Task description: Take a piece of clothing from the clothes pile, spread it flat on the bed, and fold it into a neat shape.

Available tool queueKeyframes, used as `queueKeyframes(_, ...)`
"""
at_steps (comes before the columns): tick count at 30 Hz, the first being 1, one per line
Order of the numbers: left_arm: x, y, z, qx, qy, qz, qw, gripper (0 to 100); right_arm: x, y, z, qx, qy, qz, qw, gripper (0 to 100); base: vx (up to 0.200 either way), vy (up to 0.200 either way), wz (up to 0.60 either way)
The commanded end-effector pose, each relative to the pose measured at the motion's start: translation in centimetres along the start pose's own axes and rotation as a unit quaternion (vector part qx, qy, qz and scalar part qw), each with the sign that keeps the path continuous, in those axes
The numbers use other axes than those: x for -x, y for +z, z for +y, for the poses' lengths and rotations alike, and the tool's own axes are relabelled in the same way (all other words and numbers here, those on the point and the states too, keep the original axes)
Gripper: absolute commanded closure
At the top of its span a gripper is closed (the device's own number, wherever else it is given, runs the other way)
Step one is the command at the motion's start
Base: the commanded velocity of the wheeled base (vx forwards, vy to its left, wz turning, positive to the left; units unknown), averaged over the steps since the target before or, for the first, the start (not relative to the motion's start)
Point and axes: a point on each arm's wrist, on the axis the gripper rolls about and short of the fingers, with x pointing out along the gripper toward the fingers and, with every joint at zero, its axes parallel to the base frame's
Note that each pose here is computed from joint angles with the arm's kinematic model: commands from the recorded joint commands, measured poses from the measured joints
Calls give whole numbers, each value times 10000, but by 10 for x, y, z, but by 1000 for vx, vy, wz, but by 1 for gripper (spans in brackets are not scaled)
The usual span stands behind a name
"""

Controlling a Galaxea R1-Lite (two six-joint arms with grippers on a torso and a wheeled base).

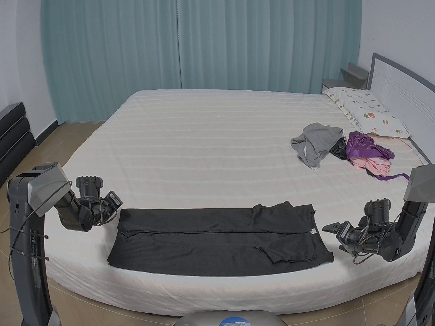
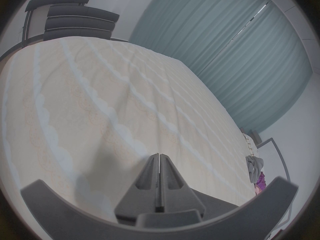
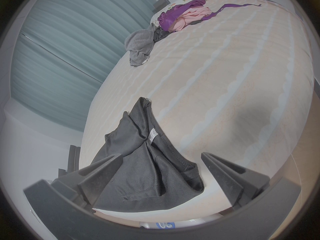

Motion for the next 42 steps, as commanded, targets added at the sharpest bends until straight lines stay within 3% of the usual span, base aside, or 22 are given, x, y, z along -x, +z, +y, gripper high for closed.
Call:
queueKeyframes(1,1,1,0,23,3,-5,10000,100,0,-1,0,1,-4,15,10000,0,0,0,0)
queueKeyframes(8,27,3,9,142,73,159,9997,100,0,0,-1,-17,-19,17,10000,0,0,0,0)
queueKeyframes(15,61,-4,19,194,-207,252,9993,100,1,-2,-3,-39,0,99,9999,0,0,0,0)
queueKeyframes(16,63,-5,19,182,-224,267,9992,0,1,-2,-3,-39,6,104,9999,0,0,0,0)
queueKeyframes(23,101,-22,22,-19,-853,918,9921,0,-1,-5,-5,-48,-22,183,9998,0,0,0,0)
queueKeyframes(26,109,-34,29,-472,-985,1264,9859,0,-1,-5,-5,-50,-28,189,9998,0,0,0,0)
queueKeyframes(29,110,-40,31,-848,-1008,1329,9823,0,-1,-5,-5,-50,-28,189,9998,0,0,0,0)
queueKeyframes(42,87,-62,16,-1360,-1125,1506,9727,0,-2,-7,-3,-13,-6,221,9998,0,0,0,0)
